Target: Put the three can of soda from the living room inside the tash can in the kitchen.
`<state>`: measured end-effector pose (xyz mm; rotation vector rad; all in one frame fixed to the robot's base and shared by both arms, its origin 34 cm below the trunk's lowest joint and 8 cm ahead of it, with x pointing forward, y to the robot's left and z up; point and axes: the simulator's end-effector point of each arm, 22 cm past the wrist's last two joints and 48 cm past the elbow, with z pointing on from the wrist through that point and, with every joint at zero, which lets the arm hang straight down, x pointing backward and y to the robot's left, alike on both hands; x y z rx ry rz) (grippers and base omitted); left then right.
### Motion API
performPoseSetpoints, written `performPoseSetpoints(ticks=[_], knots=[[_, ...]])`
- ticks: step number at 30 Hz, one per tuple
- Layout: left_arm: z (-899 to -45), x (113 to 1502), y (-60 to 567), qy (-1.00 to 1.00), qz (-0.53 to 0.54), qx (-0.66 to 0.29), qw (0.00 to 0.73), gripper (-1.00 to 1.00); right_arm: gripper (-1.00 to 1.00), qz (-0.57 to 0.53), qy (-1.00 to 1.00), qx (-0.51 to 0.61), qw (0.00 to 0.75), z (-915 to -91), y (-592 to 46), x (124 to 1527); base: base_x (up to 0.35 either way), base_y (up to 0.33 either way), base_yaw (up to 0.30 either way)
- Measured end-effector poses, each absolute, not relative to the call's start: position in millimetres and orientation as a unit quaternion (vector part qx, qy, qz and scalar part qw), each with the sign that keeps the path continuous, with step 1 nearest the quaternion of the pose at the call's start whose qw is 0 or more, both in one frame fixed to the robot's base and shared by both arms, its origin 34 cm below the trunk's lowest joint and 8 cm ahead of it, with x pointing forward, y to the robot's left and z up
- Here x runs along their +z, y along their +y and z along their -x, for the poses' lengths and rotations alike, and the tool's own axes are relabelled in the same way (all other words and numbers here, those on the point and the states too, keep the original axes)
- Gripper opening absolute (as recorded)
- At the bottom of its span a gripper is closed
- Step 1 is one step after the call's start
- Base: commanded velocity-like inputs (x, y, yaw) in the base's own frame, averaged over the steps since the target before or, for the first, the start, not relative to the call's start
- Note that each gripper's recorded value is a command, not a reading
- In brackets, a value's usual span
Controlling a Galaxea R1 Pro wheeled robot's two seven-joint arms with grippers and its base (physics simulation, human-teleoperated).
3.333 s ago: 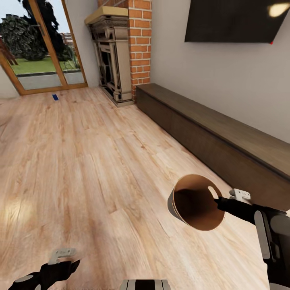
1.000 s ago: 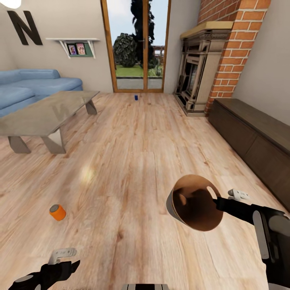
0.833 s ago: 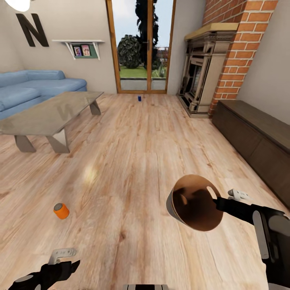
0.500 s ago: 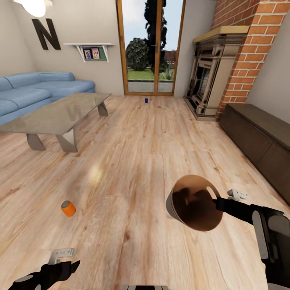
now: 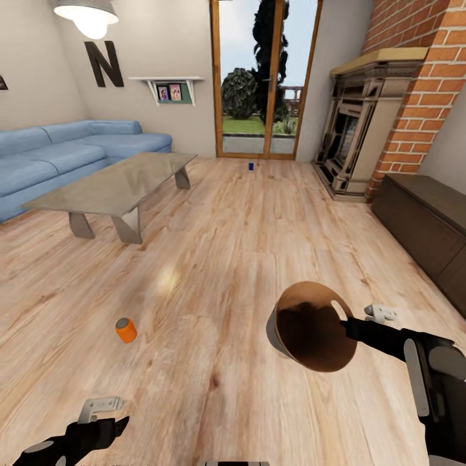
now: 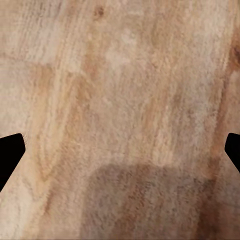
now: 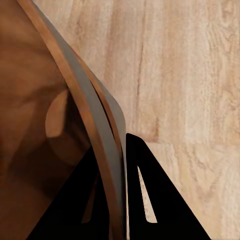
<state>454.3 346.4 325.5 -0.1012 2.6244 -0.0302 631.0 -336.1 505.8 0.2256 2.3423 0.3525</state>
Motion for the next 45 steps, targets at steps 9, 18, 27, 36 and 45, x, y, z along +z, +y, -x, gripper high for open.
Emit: performPoseSetpoints(ticks=[9, 18, 27, 36, 45], knots=[[-455, 328, 342, 0.965, 0.039, -0.015, 0.258, 1.00, -1.00, -0.088, 0.912, 0.140, 0.377, -631, -334, 512, 0.038, 0.002, 0.172], [-456, 330, 343, 0.965, 0.040, -0.014, 0.260, 1.00, -1.00, -0.087, 0.909, 0.141, 0.382, -631, -334, 518, 0.306, 0.069, 0.175], [-459, 335, 342, 0.963, 0.040, -0.015, 0.267, 1.00, -1.00, -0.087, 0.907, 0.141, 0.387, -631, -334, 524, 0.330, 0.079, 0.175], [-461, 339, 340, 0.961, 0.040, -0.017, 0.274, 1.00, -1.00, -0.086, 0.905, 0.142, 0.393, -631, -335, 531, 0.328, 0.070, 0.175], [-463, 344, 340, 0.959, 0.040, -0.018, 0.280, 1.00, -1.00, -0.085, 0.902, 0.142, 0.398, -631, -335, 537, 0.170, 0.005, 0.175]])
